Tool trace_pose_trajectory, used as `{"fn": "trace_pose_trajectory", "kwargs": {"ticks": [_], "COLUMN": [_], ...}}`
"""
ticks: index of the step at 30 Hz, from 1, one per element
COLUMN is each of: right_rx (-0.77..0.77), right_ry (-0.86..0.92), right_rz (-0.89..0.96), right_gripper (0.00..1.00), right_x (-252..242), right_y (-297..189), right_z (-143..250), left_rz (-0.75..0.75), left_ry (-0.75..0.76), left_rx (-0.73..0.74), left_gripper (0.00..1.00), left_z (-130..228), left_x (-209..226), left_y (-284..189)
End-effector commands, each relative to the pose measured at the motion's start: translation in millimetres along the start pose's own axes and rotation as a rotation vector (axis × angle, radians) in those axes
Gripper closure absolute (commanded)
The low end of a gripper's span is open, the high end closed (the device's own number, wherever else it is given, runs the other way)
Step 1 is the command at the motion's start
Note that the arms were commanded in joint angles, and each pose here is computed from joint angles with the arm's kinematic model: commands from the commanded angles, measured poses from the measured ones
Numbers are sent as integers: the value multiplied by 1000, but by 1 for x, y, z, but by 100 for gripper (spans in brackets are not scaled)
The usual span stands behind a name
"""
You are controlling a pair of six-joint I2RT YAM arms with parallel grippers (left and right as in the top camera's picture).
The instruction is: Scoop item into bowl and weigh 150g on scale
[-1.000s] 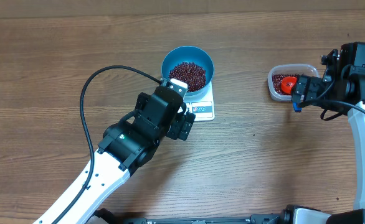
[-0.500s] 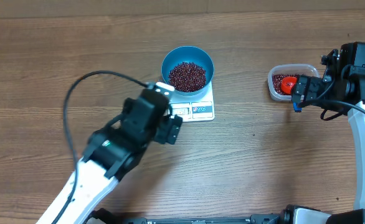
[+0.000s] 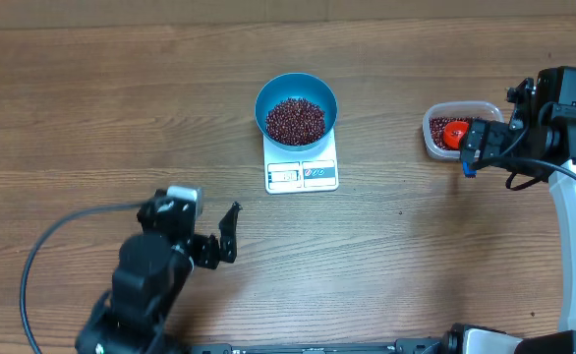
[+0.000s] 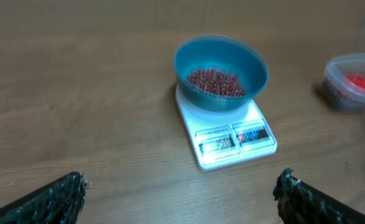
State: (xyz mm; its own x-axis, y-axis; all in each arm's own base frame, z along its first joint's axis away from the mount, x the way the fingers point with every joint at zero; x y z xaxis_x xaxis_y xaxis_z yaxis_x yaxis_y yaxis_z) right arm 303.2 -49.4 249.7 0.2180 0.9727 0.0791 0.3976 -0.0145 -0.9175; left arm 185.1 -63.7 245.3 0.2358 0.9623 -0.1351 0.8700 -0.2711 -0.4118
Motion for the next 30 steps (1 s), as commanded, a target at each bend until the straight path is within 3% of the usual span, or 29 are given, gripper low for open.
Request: {"fn": "trace_pose_trajectory", "kwargs": {"ticks": [1, 6, 17, 30], "right_rx": [-52, -51, -51, -52], "right_ry": [-8, -8, -8, -8], "right_rz": [-3, -4, -3, -3], "right_gripper": [0, 0, 0, 0], "right_x": [0, 0, 0, 0], "right_y": [-14, -14, -14, -14], "right_z": [-7, -7, -7, -7], "left_rz": [20, 66, 6, -102], "left_ry": [-69, -97, -99, -81], "left_rx": [-91, -264, -518, -372], "left_gripper": [0, 0, 0, 0], "left_z": [21, 32, 44, 75], "left_x": [6, 13, 35, 52], "left_y": [0, -1, 8, 23]}}
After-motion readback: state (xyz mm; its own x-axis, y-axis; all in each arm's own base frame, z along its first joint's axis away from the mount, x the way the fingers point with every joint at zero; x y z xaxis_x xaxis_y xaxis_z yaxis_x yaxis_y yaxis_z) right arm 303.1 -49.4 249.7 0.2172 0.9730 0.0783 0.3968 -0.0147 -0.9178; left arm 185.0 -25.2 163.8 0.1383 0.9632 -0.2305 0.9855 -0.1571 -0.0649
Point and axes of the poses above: each gripper's point midway between its finger pads, its own y axis out along the fingers, its own x axis along the line the jaws close on, z = x × y, the point moved 6 cm from there along -y, back along the fingers
